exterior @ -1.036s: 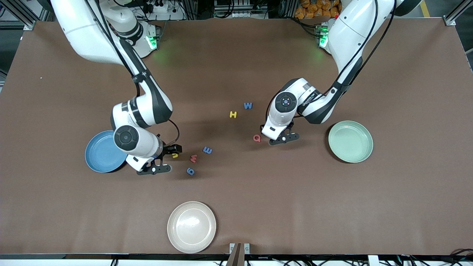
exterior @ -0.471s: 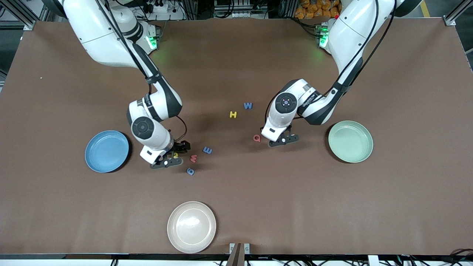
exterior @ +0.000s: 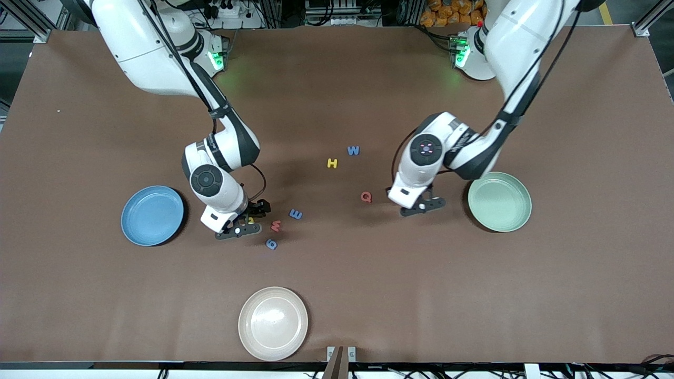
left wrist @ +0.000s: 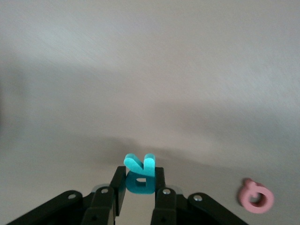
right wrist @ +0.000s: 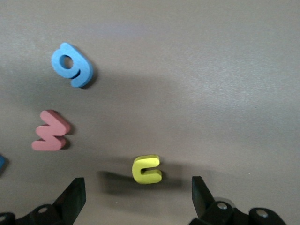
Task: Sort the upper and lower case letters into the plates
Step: 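Carry the R to the green plate and open the left gripper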
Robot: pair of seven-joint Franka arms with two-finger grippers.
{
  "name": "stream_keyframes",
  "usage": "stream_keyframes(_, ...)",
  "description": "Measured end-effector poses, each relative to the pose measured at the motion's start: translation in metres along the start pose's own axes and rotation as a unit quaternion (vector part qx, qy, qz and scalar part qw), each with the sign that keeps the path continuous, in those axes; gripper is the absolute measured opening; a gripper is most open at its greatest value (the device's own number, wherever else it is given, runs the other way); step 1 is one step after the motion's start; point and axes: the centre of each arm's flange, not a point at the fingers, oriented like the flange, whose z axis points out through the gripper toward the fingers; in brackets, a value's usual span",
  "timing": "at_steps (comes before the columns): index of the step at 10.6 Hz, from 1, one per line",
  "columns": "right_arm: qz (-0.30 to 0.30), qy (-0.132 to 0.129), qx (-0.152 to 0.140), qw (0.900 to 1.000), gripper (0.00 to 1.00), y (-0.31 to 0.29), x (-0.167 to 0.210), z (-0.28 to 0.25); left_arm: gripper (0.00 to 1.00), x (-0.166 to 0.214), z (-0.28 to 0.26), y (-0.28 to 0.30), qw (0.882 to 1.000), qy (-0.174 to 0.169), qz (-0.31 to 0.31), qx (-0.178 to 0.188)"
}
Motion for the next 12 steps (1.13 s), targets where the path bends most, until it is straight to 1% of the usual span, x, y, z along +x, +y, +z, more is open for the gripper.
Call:
stream_keyframes(2, 0.005, -0.001, -0.001, 1.000, 1.00, 0.007, 0.000, 0.003, 0.29, 0.032, -0.023, -0.047, 0.999, -0.003, 0.034, 0.017)
stream_keyframes(3, 0.006, -0.001, -0.001, 1.000, 1.00, 0.008, -0.001, 0.005, 0.29, 0.046, -0.026, -0.071, 0.998, -0.009, 0.054, 0.021)
stream_keyframes(7, 0.006, -0.001, -0.001, 1.000, 1.00, 0.008, -0.001, 0.007, 0.29, 0.097, -0.014, -0.173, 0.994, -0.032, 0.102, 0.014)
stream_keyframes(11, 0.006, -0.002, -0.001, 1.000, 1.00, 0.008, -0.002, 0.009, 0.30, 0.114, 0.017, -0.235, 0.991, -0.062, 0.121, 0.004)
stream_keyframes(12, 0.006, -0.003, -0.001, 1.000, 1.00, 0.008, -0.002, 0.010, 0.37, 0.116, 0.022, -0.245, 0.990, -0.067, 0.123, 0.002)
